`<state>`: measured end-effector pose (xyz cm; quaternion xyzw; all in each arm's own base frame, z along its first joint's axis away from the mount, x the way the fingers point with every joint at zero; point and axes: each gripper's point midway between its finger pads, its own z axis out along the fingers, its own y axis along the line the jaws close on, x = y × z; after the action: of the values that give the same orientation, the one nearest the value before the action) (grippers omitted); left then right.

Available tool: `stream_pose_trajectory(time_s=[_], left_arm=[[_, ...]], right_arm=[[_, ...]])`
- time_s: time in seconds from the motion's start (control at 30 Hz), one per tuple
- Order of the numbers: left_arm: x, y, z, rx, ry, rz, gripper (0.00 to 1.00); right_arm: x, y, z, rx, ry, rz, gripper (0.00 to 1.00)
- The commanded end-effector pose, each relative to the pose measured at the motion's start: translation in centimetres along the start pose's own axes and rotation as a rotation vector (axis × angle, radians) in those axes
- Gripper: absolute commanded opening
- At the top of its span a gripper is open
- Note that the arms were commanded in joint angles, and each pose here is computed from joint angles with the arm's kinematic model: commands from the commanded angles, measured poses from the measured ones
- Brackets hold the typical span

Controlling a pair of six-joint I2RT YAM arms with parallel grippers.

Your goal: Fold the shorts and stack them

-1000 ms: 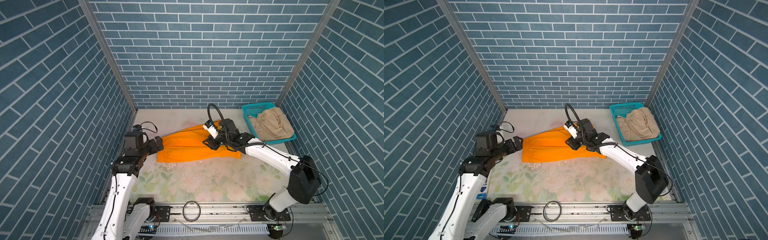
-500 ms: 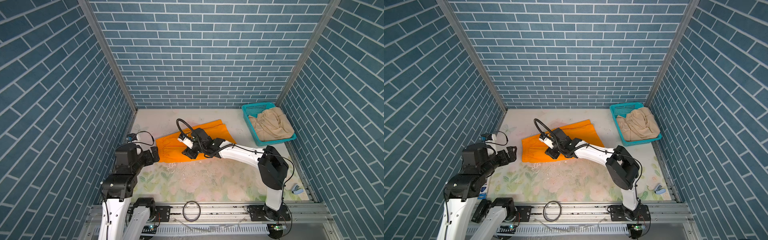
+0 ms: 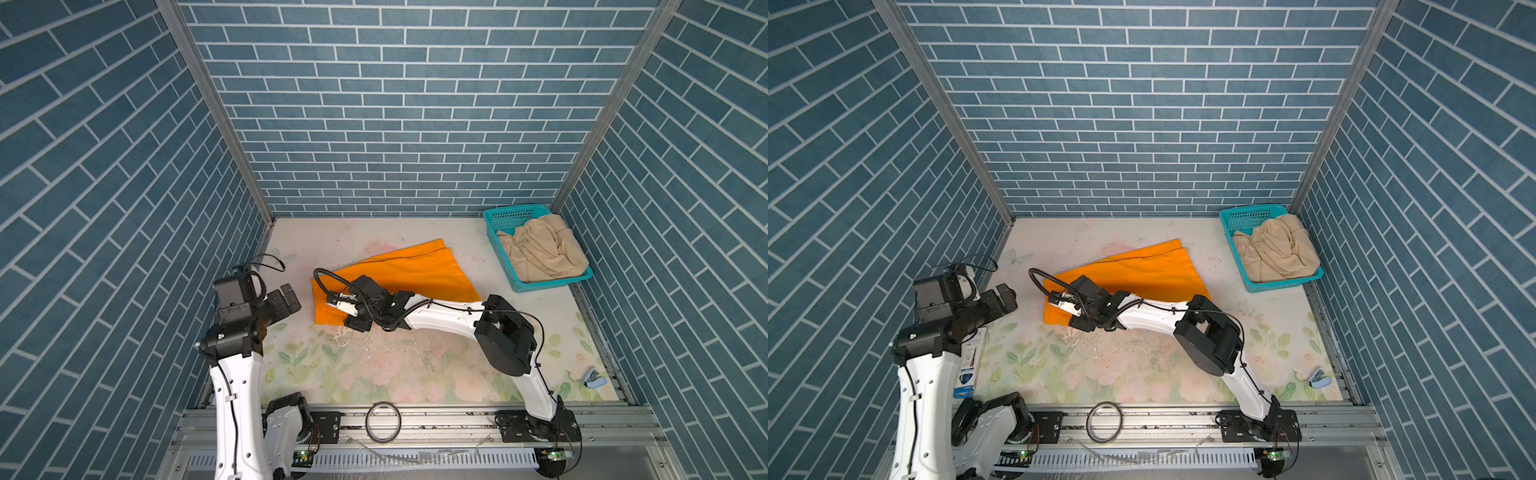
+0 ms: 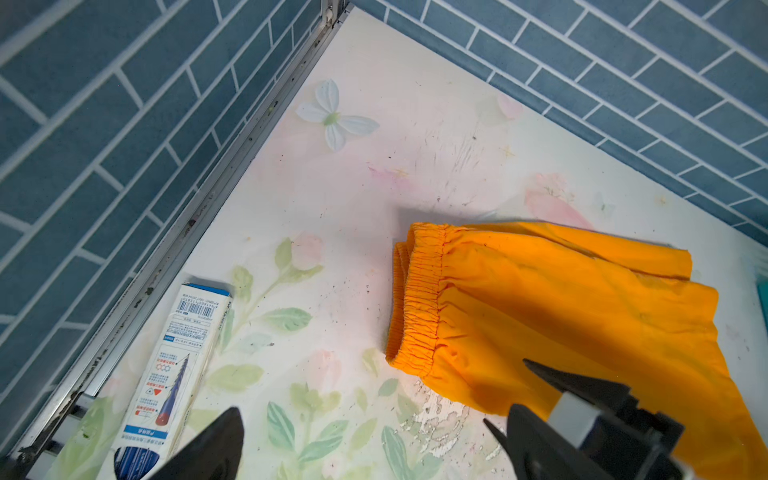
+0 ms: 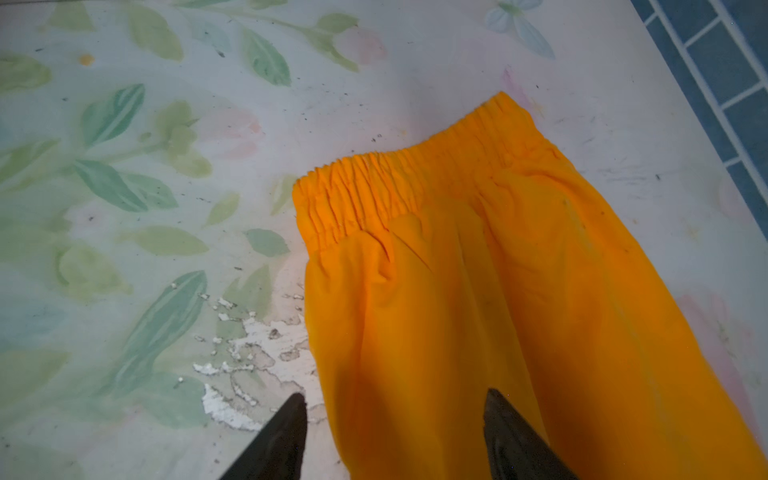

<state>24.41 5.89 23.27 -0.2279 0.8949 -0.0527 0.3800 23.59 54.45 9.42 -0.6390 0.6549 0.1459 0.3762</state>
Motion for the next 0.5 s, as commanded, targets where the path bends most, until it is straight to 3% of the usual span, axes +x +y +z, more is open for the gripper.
stream_pose_trajectory(time_s=[0.0, 0.47], left_arm=[[-0.2, -0.4, 0.3, 0.076, 0.023, -0.032, 1.0], [-0.2, 0.7, 2.2, 0.091, 0.069, -0.136, 1.0]], right_arm=[[-1.5, 0.4, 1.7, 0.04, -0.039, -0.133, 0.69], [-1.3, -0.3, 6.8, 0.131, 0.016, -0.276, 0.73]])
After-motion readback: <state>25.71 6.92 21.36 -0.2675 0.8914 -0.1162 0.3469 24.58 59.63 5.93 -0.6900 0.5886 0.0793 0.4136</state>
